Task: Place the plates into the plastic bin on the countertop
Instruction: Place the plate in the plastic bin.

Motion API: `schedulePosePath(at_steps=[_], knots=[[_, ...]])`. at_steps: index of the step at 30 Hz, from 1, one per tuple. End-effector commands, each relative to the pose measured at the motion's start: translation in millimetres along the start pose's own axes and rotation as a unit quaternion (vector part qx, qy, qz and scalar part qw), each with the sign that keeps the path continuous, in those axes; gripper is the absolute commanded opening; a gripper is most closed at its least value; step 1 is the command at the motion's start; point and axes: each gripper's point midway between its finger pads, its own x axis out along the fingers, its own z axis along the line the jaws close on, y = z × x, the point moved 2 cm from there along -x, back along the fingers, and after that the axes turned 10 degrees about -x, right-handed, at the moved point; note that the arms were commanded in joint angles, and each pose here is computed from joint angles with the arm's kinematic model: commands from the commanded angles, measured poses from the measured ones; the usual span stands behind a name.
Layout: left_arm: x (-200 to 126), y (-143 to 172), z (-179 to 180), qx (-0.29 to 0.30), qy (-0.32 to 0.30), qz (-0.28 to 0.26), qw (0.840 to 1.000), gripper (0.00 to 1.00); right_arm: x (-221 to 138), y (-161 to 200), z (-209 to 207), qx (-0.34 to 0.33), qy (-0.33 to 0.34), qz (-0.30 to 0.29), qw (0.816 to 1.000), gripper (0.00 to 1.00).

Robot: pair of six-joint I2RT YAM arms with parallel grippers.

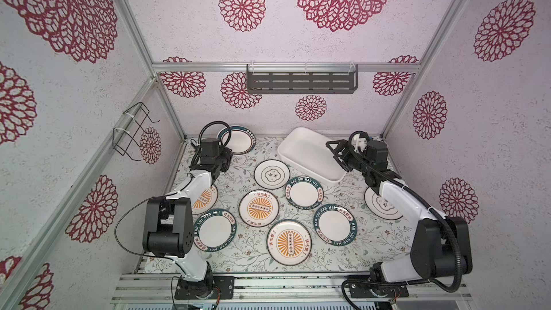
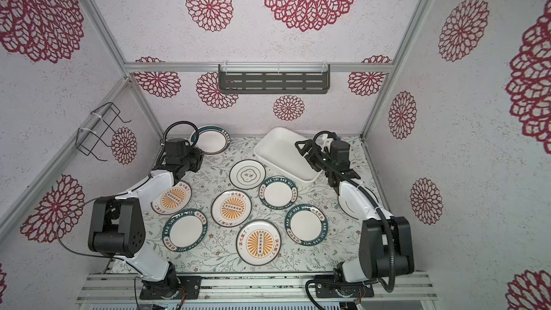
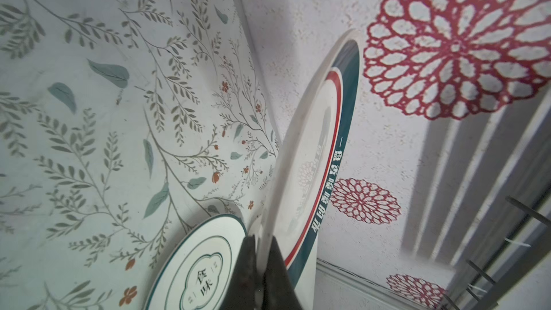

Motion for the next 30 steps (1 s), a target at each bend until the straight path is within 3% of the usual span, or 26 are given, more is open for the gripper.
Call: schedulePosePath(at_steps=[1,9,17,26,29,30], knots=[[-11,24,-32,0.017,0.033,0.052,0.998,0.01,3,-17,25,0.005,-0.069,-0.021,0.997,0.99],[-13,101,-75,0.076,0.043,0.173,0.981,0.01,11,-10,24,-0.001,-0.096,-0.010,0.995,0.99],[-13,182,-92,0.111,0.056,0.286,0.950,0.01,8,9,33,-0.018,-0.111,0.011,0.994,0.96],[-21,237,-97,0.133,0.064,0.359,0.922,0.02,7,15,43,-0.028,-0.109,-0.001,0.994,0.85],[-19,247,-95,0.143,0.060,0.372,0.915,0.01,13,16,45,-0.021,-0.111,0.000,0.994,0.76],[-18,247,-94,0.144,0.058,0.373,0.915,0.01,16,17,44,-0.016,-0.110,0.001,0.994,0.69]])
